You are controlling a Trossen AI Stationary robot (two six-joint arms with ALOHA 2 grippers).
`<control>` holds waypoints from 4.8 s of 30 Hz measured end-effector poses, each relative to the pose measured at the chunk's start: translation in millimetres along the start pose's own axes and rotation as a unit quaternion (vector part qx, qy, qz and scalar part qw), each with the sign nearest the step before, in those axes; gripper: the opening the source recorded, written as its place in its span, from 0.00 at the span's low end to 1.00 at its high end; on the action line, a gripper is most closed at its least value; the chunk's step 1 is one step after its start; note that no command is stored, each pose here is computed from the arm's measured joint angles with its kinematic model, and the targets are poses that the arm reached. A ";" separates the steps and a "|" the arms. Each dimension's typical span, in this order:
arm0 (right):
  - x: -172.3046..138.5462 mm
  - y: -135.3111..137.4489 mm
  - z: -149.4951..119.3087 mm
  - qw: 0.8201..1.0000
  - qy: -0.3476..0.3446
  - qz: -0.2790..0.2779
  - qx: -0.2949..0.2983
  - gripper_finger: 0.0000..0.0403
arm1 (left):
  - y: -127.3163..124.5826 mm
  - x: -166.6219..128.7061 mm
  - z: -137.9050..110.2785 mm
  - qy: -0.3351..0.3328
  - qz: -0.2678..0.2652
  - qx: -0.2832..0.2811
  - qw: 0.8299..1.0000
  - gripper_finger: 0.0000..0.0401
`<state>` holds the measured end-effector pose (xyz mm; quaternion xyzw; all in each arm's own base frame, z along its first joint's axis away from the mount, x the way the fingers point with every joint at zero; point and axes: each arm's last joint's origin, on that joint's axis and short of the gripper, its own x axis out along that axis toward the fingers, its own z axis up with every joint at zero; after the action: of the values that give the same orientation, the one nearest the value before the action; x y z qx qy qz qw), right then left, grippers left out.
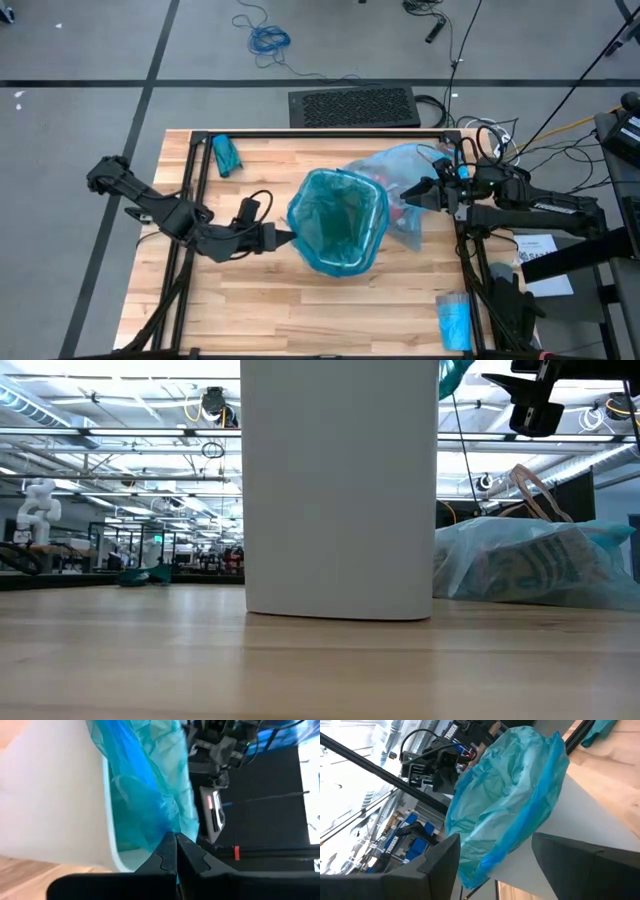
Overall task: Place trash/remove bag and relplace
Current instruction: Insert the blue trash bag into the white trash bin
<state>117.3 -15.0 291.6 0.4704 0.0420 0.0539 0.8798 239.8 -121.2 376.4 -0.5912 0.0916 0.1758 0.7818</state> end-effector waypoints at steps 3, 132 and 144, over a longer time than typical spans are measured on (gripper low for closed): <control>0.1 0.0 0.0 1.000 0.000 0.000 0.000 0.60 | -3.1 -6.0 -2.8 0.002 -0.002 0.008 1.000 0.00; 53.3 -37.1 20.1 0.998 0.058 -0.008 0.012 0.17 | 23.4 18.8 -25.8 0.050 0.133 0.016 0.990 0.00; 51.4 -40.5 19.4 0.998 0.063 -0.024 0.008 0.00 | 36.5 32.2 -36.6 0.065 0.184 0.035 0.980 0.00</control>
<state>172.9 -46.4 267.5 0.4716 0.1091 0.0617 0.8729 257.8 -142.1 322.1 -0.5467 0.2555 0.2747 0.7486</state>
